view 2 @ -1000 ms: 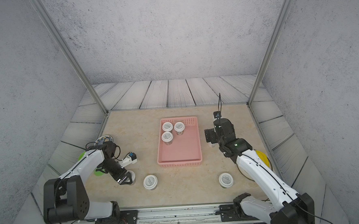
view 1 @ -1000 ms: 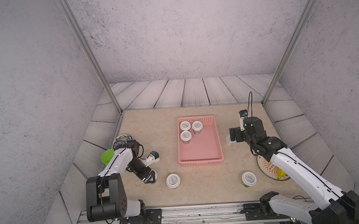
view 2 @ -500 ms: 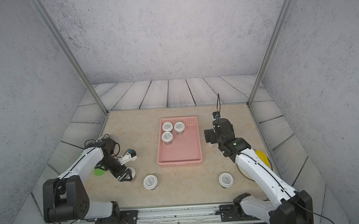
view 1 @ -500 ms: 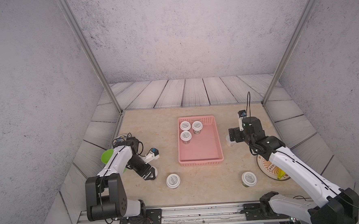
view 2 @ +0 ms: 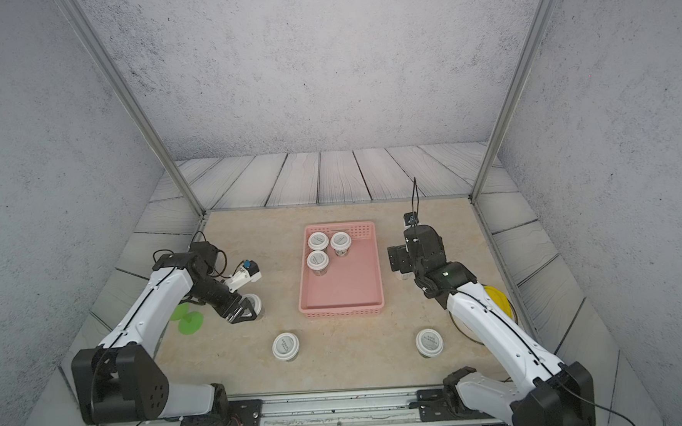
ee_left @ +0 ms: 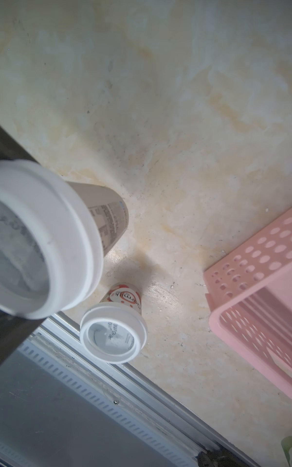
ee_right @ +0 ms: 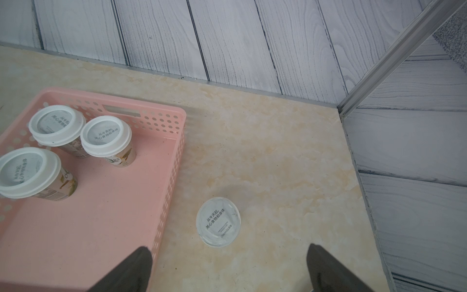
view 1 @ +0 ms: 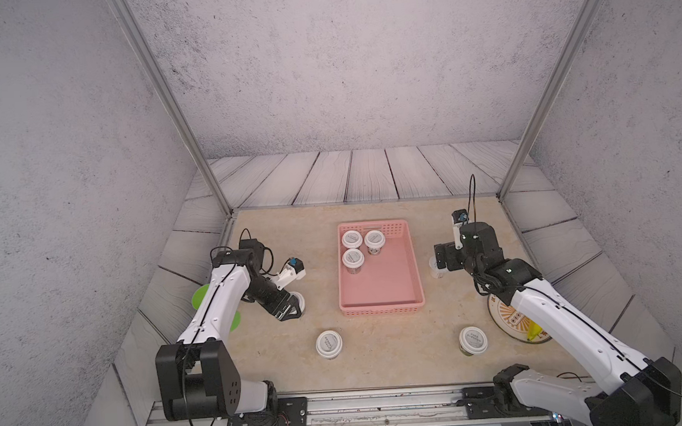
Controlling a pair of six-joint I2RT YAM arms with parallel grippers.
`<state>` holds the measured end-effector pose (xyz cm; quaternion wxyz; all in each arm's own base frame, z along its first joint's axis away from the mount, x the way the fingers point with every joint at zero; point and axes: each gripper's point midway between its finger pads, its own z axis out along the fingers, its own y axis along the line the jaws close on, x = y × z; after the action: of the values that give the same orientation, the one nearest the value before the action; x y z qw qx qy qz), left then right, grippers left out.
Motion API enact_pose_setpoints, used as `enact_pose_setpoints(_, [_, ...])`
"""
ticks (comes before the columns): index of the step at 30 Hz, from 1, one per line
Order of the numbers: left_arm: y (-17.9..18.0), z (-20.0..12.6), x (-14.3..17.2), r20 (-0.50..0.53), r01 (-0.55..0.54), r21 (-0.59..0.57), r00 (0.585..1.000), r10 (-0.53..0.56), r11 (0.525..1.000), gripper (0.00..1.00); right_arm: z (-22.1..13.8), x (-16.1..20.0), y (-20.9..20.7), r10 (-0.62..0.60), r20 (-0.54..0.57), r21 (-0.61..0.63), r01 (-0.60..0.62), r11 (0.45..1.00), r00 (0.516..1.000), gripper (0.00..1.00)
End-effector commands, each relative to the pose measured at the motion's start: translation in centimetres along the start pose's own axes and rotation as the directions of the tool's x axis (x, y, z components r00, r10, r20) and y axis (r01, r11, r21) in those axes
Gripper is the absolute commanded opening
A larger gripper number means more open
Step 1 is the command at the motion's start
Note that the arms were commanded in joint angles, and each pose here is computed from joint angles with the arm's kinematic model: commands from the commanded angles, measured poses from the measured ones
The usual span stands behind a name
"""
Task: Put the yogurt in the basket
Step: Pick up the yogurt from the center of the board, then place the yogurt in the basket.
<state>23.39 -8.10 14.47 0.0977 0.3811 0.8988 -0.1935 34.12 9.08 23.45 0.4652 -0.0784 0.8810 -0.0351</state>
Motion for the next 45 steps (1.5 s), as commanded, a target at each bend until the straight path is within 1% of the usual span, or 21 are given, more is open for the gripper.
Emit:
enact_pose_setpoints(1, [-1.8,-0.7,-1.7,0.022,-0.017,0.04,1.0,0.016,0.999,0.76,-0.2,-0.2,-0.3,-0.001,0.005,0.012,0.001,1.0,1.0,1.0])
enact_pose_setpoints(7, [-3.2,-1.0,-5.0,0.045,-0.047,0.069,0.998,0.044,0.997,0.76,-0.8,-0.2,-0.6,0.002,0.019,0.019,-0.003,1.0,1.0,1.0])
enact_pose_setpoints(14, [-4.4,-0.5,-9.3,0.056,-0.051,0.077,0.997,0.046,0.996,0.74,-1.1,0.0,-0.9,0.004,0.021,0.024,-0.004,1.0,1.0,1.0])
enact_pose_setpoints(19, [-4.5,0.0,-12.4,0.058,0.014,0.075,0.998,-0.018,0.997,0.67,-1.5,0.1,-1.2,0.001,0.02,0.035,-0.002,0.999,1.0,1.0])
enact_pose_setpoints(22, [-5.1,0.0,-14.0,0.069,0.048,0.1,0.996,-0.055,0.994,0.67,-1.6,0.1,-1.2,0.004,0.033,0.032,-0.005,0.999,0.999,1.0])
enact_pose_setpoints(26, [-5.4,0.7,-15.4,0.068,0.114,0.114,0.99,-0.122,0.987,0.67,-1.7,0.1,-1.4,-0.001,0.028,0.04,0.0,0.999,1.0,1.0])
enact_pose_setpoints(31, [-5.8,1.8,-17.0,0.07,0.164,0.149,0.982,-0.176,0.975,0.67,-1.7,0.1,-1.3,0.003,0.029,0.035,-0.004,0.999,1.0,1.0])
enact_pose_setpoints(38, [-6.0,3.5,-19.7,0.043,0.164,0.115,0.985,-0.17,0.98,0.67,-1.7,0.4,-1.5,0.003,0.022,0.044,-0.004,0.999,1.0,1.0])
enact_pose_setpoints(40, [-6.4,4.1,-20.4,0.036,0.146,0.111,0.988,-0.151,0.983,0.67,-1.8,0.5,-1.6,-0.002,0.018,0.05,0.001,0.999,1.0,1.0])
enact_pose_setpoints(45, [-6.7,5.9,-22.1,0.018,0.151,0.114,0.988,-0.154,0.982,0.67,-1.7,0.5,-1.6,-0.002,0.019,0.05,0.001,0.999,1.0,1.0])
